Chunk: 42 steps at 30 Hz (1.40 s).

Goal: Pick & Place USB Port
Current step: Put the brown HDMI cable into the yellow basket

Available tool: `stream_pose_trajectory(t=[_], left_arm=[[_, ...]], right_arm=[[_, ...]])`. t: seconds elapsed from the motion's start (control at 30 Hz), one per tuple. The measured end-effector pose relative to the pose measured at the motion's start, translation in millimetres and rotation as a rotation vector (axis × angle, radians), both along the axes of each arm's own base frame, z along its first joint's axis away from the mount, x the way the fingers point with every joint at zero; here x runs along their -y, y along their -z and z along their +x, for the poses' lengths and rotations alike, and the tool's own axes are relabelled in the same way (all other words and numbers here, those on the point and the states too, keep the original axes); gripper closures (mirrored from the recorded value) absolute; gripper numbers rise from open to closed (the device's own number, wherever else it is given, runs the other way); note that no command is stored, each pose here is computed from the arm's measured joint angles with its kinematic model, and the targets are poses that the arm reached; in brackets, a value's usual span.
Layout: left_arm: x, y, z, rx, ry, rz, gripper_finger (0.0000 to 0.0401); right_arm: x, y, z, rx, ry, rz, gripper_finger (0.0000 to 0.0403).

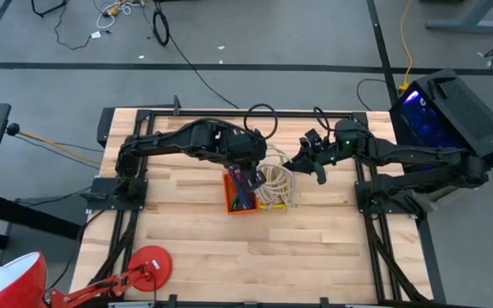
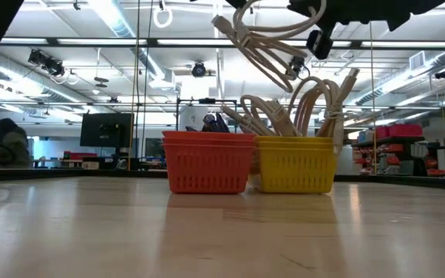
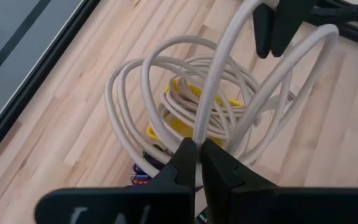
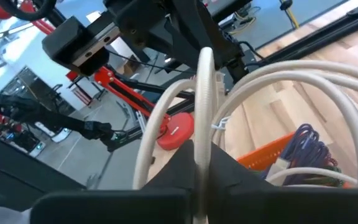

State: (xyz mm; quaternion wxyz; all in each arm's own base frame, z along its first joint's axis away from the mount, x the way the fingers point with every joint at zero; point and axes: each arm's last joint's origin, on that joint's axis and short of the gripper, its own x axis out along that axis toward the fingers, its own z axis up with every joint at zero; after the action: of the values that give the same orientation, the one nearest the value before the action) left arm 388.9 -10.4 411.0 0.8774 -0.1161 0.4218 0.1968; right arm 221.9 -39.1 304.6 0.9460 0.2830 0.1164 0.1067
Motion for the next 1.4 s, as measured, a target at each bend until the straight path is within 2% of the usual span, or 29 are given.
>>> stream_pose_trajectory(t=[0.23, 0.5, 0.63, 0.83, 0.93, 1.07, 1.17, 1.23, 1.4], left_arm=[[-4.4, 0.1, -0.1, -0.002, -0.012, 0.001, 0.0388], [-8.4, -1.0, 0.7, 0.009, -0.02, 0.012, 0.0362], [-12.2, 2.2, -2.8, -0.052, 0.002, 0.041, 0.0357], [-27.9, 8.7, -16.8, -0.21, -0.071, 0.098, 0.0363], [-35.6, 9.1, -18.8, -0.229, -0.102, 0.12, 0.0367], [-42.9, 8.7, -18.6, -0.223, -0.119, 0.122, 0.0367], [-47.2, 8.2, -17.9, -0.212, -0.128, 0.123, 0.0367], [-49.8, 7.9, -17.3, -0.203, -0.134, 0.123, 0.0367], [-52.3, 7.1, -15.9, -0.188, -0.134, 0.128, 0.0367]], right_arm=[[3.8, -7.6, -0.1, 0.003, 0.038, -0.012, 0.0397], [13.0, -41.5, -8.4, -0.083, 0.093, -0.14, 0.0398], [16.4, -54.8, -14.2, -0.101, 0.114, -0.181, 0.0398], [17.3, -55.0, -17.8, -0.153, 0.105, -0.165, 0.0398], [15.9, -52.6, -18.6, -0.184, 0.098, -0.148, 0.0398], [12.9, -49.4, -21.3, -0.215, 0.065, -0.181, 0.0398], [11.4, -47.9, -22.1, -0.23, 0.031, -0.142, 0.0398], [10.7, -53.9, -19.4, -0.17, 0.02, -0.104, 0.0398], [9.0, -84.8, -13.2, 0.123, -0.073, -0.028, 0.0398]])
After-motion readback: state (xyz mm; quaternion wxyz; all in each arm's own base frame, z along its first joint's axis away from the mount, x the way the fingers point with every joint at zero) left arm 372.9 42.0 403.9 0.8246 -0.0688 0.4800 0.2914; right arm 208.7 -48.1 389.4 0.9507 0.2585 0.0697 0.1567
